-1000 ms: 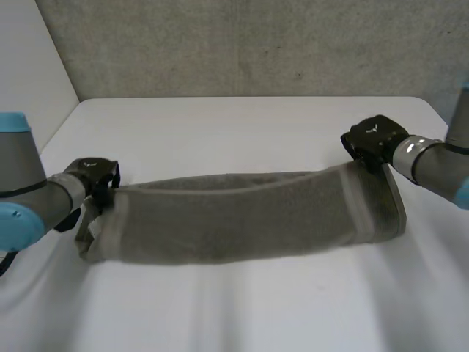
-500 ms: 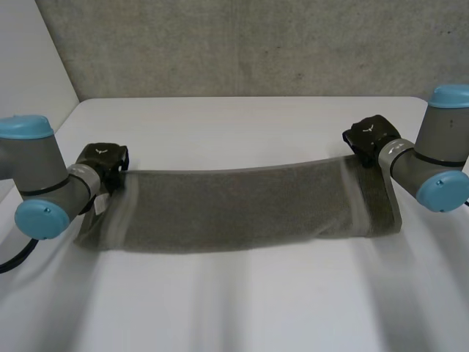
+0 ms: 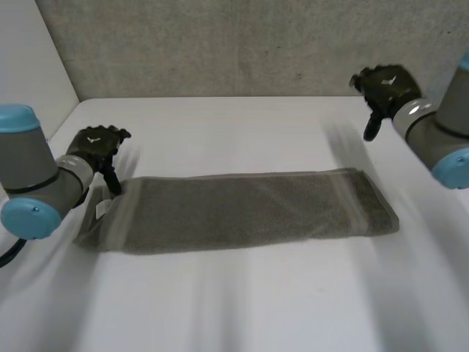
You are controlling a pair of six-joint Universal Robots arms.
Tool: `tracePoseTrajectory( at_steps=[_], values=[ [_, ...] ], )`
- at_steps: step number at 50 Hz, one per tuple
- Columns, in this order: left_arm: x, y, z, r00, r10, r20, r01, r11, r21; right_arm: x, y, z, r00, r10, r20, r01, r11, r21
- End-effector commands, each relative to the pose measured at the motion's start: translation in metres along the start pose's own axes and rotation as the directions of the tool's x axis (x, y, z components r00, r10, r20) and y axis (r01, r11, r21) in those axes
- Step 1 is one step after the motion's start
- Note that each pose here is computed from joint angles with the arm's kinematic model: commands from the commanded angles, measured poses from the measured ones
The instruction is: Fold the laundry
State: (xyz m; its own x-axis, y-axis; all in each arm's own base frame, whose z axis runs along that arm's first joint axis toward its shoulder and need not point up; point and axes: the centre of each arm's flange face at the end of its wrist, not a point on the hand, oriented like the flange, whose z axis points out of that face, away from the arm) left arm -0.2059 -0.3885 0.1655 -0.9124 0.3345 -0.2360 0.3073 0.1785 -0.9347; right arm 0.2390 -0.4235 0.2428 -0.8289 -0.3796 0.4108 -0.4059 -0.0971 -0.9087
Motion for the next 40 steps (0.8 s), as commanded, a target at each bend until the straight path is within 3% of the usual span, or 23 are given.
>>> tracePoseTrajectory(
  at_steps=[1,9,17,28,40],
  values=[
    [-0.005,-0.022,-0.037,0.999,-0.039,0.013,0.039,0.999,0.034,0.000,-0.024,-0.047,0.999,0.022,0.034,-0.021,1.000,-0.012],
    [-0.009,-0.023,-0.069,0.992,-0.123,0.037,0.120,0.991,0.065,-0.019,0.007,-0.094,0.991,-0.011,0.132,0.029,0.990,-0.135],
    [-0.015,-0.001,-0.083,0.988,-0.137,0.073,0.131,0.988,0.080,-0.017,0.051,-0.116,0.988,0.029,0.150,0.007,0.972,-0.236],
    [-0.010,0.016,-0.085,0.988,-0.136,0.074,0.129,0.988,0.090,-0.020,0.104,-0.105,0.981,0.081,0.177,-0.031,0.963,-0.268],
    [-0.009,0.019,-0.085,0.988,-0.136,0.073,0.130,0.988,0.084,-0.018,0.122,-0.097,0.981,0.098,0.169,-0.044,0.952,-0.302]
  ],
)
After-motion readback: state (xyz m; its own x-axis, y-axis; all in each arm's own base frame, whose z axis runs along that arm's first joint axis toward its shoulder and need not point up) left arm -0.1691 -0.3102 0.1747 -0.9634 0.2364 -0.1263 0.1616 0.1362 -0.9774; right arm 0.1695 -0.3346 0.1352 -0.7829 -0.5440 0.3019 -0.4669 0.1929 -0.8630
